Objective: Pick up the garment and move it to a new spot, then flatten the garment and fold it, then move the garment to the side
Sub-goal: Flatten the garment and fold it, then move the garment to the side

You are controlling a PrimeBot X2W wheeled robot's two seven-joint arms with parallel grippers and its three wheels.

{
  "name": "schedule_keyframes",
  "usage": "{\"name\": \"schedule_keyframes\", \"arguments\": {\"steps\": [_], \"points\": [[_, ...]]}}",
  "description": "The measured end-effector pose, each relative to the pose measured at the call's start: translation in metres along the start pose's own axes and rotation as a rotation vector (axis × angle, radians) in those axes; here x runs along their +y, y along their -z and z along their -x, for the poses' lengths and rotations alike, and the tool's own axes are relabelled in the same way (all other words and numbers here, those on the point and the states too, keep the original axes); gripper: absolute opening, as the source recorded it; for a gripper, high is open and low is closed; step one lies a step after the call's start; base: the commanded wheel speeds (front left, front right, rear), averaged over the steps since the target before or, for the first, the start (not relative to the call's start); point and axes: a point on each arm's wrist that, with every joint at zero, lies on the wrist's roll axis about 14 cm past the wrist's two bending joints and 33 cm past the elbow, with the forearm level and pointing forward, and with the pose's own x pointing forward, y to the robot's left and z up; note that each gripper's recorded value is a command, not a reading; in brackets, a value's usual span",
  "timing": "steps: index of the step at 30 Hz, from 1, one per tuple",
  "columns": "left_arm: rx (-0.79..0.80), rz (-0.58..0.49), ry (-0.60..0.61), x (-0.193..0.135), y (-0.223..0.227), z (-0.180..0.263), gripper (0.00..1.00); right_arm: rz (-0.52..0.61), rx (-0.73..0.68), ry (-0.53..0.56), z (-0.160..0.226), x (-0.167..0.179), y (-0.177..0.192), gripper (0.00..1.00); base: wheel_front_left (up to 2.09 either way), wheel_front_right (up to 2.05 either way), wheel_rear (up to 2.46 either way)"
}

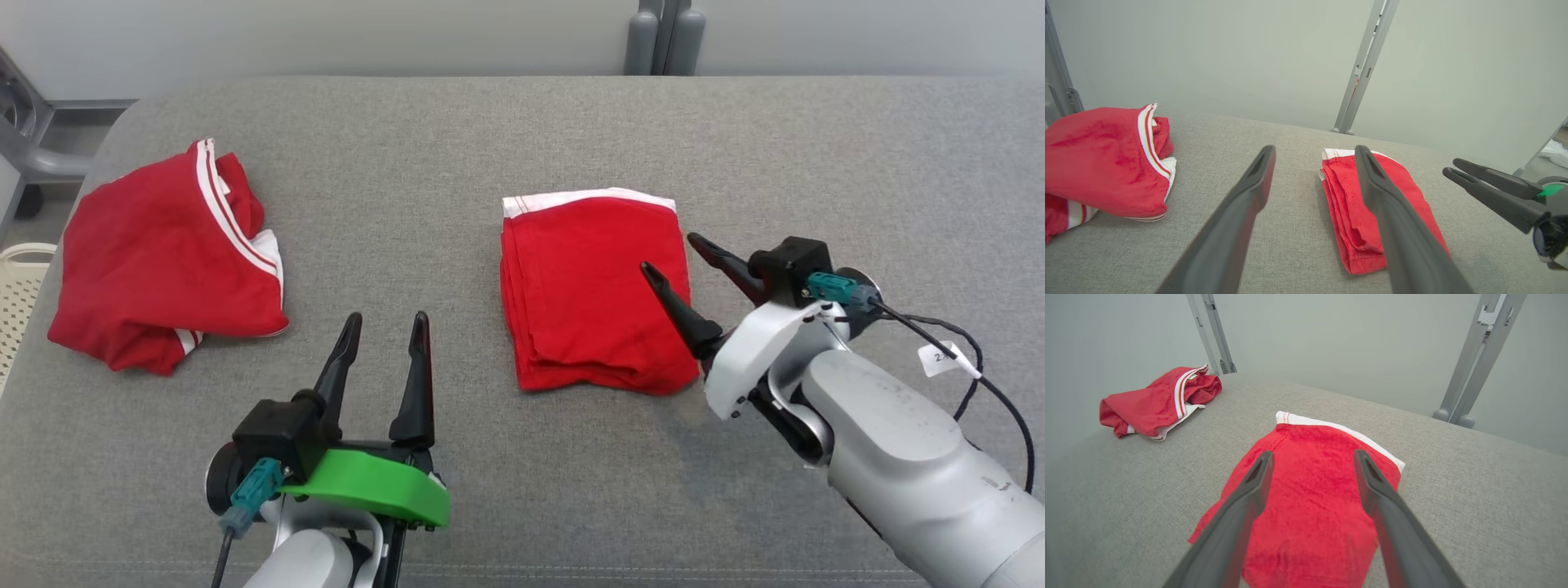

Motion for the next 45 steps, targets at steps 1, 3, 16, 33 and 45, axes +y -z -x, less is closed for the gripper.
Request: {"name": "schedule_keyframes", "arguments": {"steps": [1, 3, 16, 33, 45], "points": [[-0.002, -0.009, -0.005, 0.002, -0.001, 0.001, 1.00, 0.001, 0.006, 0.020, 0.003, -0.007, 0.000, 1.00, 0.00, 0.00, 0.00], [-0.001, -0.028, -0.019, 0.007, -0.001, 0.005, 1.00, -0.006, 0.028, 0.059, 0.011, -0.018, 0.003, 1.00, 0.00, 0.00, 0.00], [-0.035, -0.044, -0.102, 0.031, -0.012, 0.018, 1.00, -0.231, 0.149, 0.248, 0.022, -0.062, 0.035, 1.00, 0.00, 0.00, 0.00], [-0.033, -0.033, -0.211, 0.062, -0.010, 0.032, 1.00, -0.441, 0.404, 0.247, -0.013, -0.050, 0.085, 1.00, 0.00, 0.00, 0.00], [-0.023, -0.043, -0.239, 0.073, -0.006, 0.028, 1.00, -0.526, 0.447, 0.206, -0.038, -0.033, 0.097, 0.00, 0.00, 0.00, 0.00]]}}
